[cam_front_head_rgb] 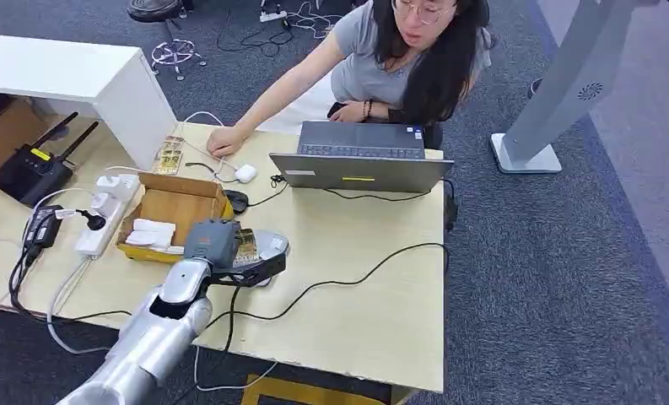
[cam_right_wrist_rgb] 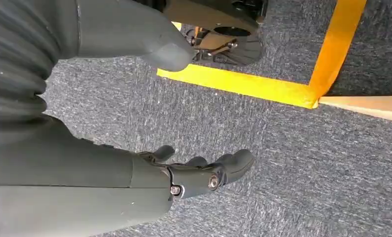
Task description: Pass the card to the sensor for recognition and then transmit it.
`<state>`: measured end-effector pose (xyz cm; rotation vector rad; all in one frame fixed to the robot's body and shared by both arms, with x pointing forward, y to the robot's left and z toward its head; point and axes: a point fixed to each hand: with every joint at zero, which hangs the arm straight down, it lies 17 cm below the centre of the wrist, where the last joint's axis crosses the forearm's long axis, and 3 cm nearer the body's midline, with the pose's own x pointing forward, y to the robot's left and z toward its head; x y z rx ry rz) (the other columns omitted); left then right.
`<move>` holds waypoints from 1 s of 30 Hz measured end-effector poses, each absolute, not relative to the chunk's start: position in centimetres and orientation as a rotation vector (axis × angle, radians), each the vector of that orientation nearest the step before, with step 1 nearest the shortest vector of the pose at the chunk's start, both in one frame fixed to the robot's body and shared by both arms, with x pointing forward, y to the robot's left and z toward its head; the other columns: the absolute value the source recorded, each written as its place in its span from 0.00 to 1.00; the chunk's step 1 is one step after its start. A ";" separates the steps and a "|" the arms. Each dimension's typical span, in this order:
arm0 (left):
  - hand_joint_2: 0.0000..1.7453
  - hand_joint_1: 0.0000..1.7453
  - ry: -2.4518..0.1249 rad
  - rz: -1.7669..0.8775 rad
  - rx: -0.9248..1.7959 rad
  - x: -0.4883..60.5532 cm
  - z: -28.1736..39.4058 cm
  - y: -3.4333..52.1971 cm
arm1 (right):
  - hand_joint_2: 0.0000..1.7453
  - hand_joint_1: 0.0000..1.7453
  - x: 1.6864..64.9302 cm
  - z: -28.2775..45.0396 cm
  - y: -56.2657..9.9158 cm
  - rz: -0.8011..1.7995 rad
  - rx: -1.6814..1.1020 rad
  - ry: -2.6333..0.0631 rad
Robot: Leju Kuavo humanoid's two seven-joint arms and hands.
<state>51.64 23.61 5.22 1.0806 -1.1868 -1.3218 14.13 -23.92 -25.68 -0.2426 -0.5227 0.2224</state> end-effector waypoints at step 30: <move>1.00 0.00 -1.707 -1.086 1.825 58.1 35.8 26.4 | 1.00 0.00 14.2 -25.7 -22.8 0.272 -0.209 -0.527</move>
